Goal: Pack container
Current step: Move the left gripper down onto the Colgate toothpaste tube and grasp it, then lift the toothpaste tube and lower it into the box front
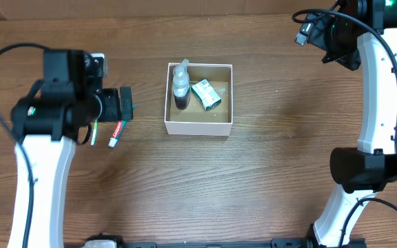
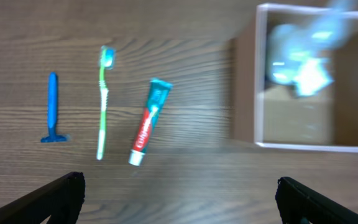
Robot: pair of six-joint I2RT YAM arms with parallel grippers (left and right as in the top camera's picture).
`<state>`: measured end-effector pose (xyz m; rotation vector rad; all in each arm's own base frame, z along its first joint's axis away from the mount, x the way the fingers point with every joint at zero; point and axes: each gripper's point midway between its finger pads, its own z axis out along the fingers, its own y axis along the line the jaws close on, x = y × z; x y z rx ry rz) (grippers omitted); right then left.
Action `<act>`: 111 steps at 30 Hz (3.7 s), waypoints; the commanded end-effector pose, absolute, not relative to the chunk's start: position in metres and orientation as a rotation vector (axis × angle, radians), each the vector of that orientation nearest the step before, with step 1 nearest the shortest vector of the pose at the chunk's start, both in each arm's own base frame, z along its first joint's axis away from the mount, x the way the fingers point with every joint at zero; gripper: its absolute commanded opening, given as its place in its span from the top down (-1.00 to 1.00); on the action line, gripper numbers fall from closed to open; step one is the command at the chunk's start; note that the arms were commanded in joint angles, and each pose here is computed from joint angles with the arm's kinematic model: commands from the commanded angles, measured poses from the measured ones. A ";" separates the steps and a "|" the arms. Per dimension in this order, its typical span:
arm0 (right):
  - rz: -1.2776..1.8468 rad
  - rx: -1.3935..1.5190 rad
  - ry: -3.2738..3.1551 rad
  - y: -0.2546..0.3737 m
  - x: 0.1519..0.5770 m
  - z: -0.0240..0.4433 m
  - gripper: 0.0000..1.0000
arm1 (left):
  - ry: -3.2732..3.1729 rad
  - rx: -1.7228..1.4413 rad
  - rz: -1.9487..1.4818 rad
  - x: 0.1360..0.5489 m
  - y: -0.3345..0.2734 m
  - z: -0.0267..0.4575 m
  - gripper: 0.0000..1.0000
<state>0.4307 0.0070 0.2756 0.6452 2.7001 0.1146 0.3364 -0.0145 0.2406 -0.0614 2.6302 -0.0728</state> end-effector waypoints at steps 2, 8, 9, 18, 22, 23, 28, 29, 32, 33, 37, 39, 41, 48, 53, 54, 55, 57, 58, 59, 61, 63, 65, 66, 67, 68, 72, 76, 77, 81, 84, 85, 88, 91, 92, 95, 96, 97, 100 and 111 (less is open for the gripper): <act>0.123 0.630 2.665 0.008 0.429 0.288 -1.00 | 2.725 -0.153 0.041 0.365 0.003 0.199 -1.00; 0.123 0.630 2.665 0.008 0.429 0.288 -1.00 | 2.908 -0.139 0.070 0.377 0.003 0.132 -1.00; 0.123 0.630 2.665 0.008 0.429 0.288 -1.00 | 2.949 -0.140 0.079 0.376 0.004 0.119 -0.96; 0.123 0.630 2.665 0.008 0.429 0.288 -1.00 | 3.136 -0.137 0.172 0.368 0.011 0.056 -0.79; 0.123 0.630 2.665 0.008 0.429 0.288 -1.00 | 3.120 -0.126 0.175 0.377 0.012 0.047 -0.80; 0.123 0.630 2.665 0.008 0.429 0.288 -1.00 | 3.119 -0.126 0.174 0.378 0.012 0.045 -0.79; 0.123 0.631 2.665 0.008 0.429 0.288 -1.00 | 3.131 -0.095 0.176 0.381 0.012 0.033 -0.73; 0.123 0.630 2.665 0.008 0.429 0.288 -1.00 | 3.130 -0.096 0.175 0.382 0.012 0.031 -0.71; 0.123 0.630 2.665 0.008 0.429 0.288 -1.00 | 3.131 -0.095 0.175 0.384 0.012 0.026 -0.68; 0.123 0.630 2.665 0.008 0.429 0.288 -1.00 | 3.132 -0.096 0.174 0.385 0.012 0.025 -0.67; 0.123 0.630 2.665 0.008 0.429 0.288 -1.00 | 3.156 -0.095 0.176 0.382 0.011 0.016 -0.58; 0.123 0.630 2.665 0.008 0.429 0.288 -1.00 | 3.177 -0.094 0.174 0.379 0.011 0.009 -0.57; 0.123 0.630 2.665 0.008 0.429 0.288 -1.00 | 3.198 -0.094 0.176 0.377 0.011 0.000 -0.60; 0.123 0.630 2.665 0.008 0.429 0.288 -1.00 | 3.273 -0.095 0.137 0.368 0.006 -0.026 -0.53; 0.123 0.630 2.665 0.008 0.429 0.288 -1.00 | 3.282 -0.095 0.108 0.367 0.003 -0.028 0.21; 0.123 0.630 2.665 0.008 0.429 0.288 -1.00 | 3.282 -0.096 0.100 0.367 0.002 -0.028 0.30; 0.123 0.630 2.665 0.008 0.429 0.288 -1.00 | 3.282 -0.099 0.095 0.367 0.001 -0.028 0.33; 0.123 0.630 2.665 0.008 0.429 0.288 -1.00 | 3.281 -0.110 0.096 0.367 0.001 -0.028 0.32; 0.123 0.630 2.665 0.008 0.429 0.288 -1.00 | 3.282 -0.115 0.097 0.367 0.001 -0.027 0.33; 0.123 0.630 2.665 0.008 0.429 0.288 -1.00 | 3.283 -0.122 0.095 0.367 0.001 -0.027 0.32; 0.123 0.630 2.665 0.008 0.429 0.288 -1.00 | 3.283 -0.139 0.094 0.368 0.001 -0.024 0.32; 0.123 0.630 2.665 0.008 0.429 0.288 -1.00 | 3.281 -0.147 0.089 0.371 0.000 -0.018 0.29; 0.123 0.630 2.665 0.008 0.429 0.288 -1.00 | 3.277 -0.147 0.073 0.377 -0.002 -0.009 0.35; 0.123 0.630 2.665 0.008 0.429 0.288 -1.00 | 3.273 -0.148 0.068 0.379 -0.002 -0.004 0.43; 0.123 0.630 2.665 0.008 0.429 0.288 -1.00 | 3.270 -0.148 0.067 0.382 -0.002 0.001 0.46; 0.123 0.630 2.665 0.008 0.429 0.288 -1.00 | 3.266 -0.148 0.067 0.385 -0.002 0.007 0.47; 0.123 0.630 2.665 0.008 0.429 0.288 -1.00 | 3.261 -0.149 0.054 0.390 -0.004 0.019 0.54; 0.123 0.630 2.665 0.008 0.429 0.288 -1.00 | 3.271 -0.162 0.038 0.387 -0.005 0.019 0.64; 0.123 0.630 2.665 0.008 0.429 0.288 -1.00 | 3.272 -0.163 0.024 0.387 -0.007 0.019 0.65; 0.123 0.630 2.665 0.008 0.429 0.288 -1.00 | 3.272 -0.162 0.021 0.387 -0.007 0.020 0.64; 0.123 0.630 2.665 0.008 0.429 0.288 -1.00 | 3.265 -0.161 0.020 0.391 -0.007 0.026 0.64; 0.123 0.630 2.665 0.008 0.429 0.288 -1.00 | 3.261 -0.161 0.019 0.392 -0.007 0.029 0.65; 0.123 0.630 2.665 0.008 0.429 0.288 -1.00 | 3.239 -0.160 0.016 0.400 -0.008 0.044 0.67; 0.123 0.630 2.665 0.008 0.429 0.288 -1.00 | 3.208 -0.155 0.007 0.409 -0.008 0.067 0.72; 0.123 0.630 2.665 0.008 0.429 0.288 -1.00 | 3.195 -0.150 0.004 0.412 -0.009 0.077 0.74; 0.123 0.630 2.665 0.008 0.429 0.288 -1.00 | 3.141 -0.090 -0.001 0.422 -0.018 0.110 0.72; 0.123 0.630 2.665 0.008 0.429 0.288 -1.00 | 3.120 -0.064 -0.004 0.424 -0.022 0.120 0.71; 0.123 0.630 2.665 0.008 0.429 0.288 -1.00 | 3.099 -0.040 -0.006 0.427 -0.026 0.129 0.69; 0.123 0.630 2.665 0.008 0.429 0.288 -1.00 | 3.014 0.063 -0.018 0.432 -0.046 0.162 0.65; 0.123 0.630 2.665 0.008 0.429 0.288 -1.00 | 2.742 0.506 -0.080 0.403 -0.147 0.248 0.63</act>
